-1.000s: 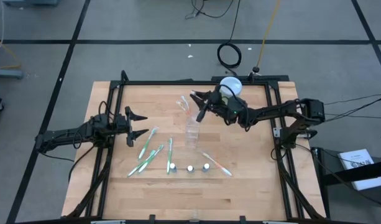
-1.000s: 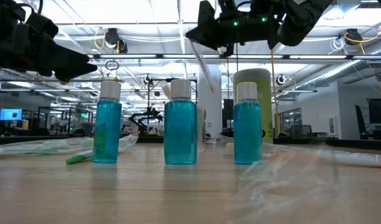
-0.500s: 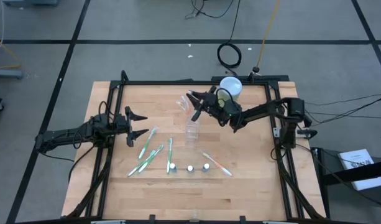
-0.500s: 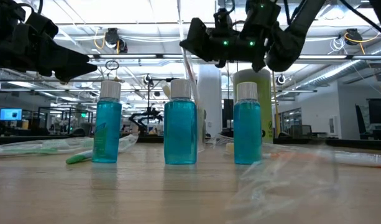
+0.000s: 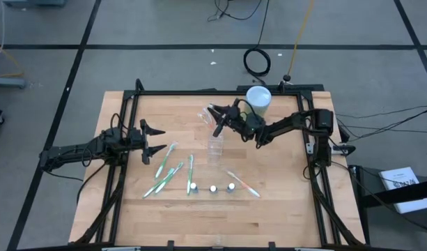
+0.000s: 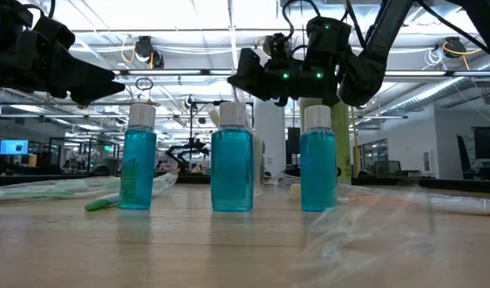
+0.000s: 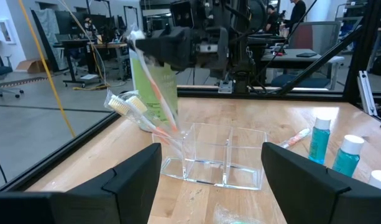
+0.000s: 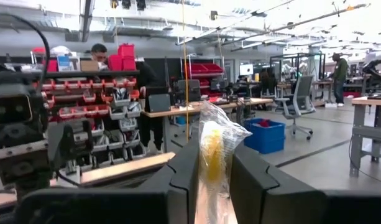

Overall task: Pick & Place toothbrushing station
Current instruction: Put the orange toothbrush with the other orange toothbrushes in the transparent organizer

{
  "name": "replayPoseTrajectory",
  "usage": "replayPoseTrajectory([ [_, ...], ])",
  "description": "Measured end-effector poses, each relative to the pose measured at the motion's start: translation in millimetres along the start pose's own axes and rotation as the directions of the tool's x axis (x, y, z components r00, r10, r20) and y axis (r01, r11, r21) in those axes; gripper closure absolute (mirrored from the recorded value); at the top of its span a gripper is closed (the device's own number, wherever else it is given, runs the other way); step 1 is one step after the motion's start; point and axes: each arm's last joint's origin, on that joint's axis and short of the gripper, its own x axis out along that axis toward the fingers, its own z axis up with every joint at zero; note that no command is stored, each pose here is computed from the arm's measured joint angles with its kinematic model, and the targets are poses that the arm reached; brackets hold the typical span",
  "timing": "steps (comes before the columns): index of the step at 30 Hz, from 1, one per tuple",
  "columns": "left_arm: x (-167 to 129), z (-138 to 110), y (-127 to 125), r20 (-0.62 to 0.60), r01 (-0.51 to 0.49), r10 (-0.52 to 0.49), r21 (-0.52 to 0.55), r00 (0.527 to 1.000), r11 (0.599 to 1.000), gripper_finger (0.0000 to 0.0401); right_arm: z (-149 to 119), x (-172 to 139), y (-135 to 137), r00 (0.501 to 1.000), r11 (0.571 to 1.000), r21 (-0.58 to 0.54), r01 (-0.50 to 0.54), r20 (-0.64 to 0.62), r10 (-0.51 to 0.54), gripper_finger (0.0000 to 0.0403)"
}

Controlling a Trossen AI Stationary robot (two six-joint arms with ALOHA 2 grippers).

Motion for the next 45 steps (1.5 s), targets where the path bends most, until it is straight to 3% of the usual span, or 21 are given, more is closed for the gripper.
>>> replayPoseTrajectory([
  [45,0,0,0,0.000,0.000,0.000,0.000,1.000,1.000,0.0116,-28,-4,0,0.959,0.998,-0.063,-0.008,-0.284,-0.010,0.0344],
])
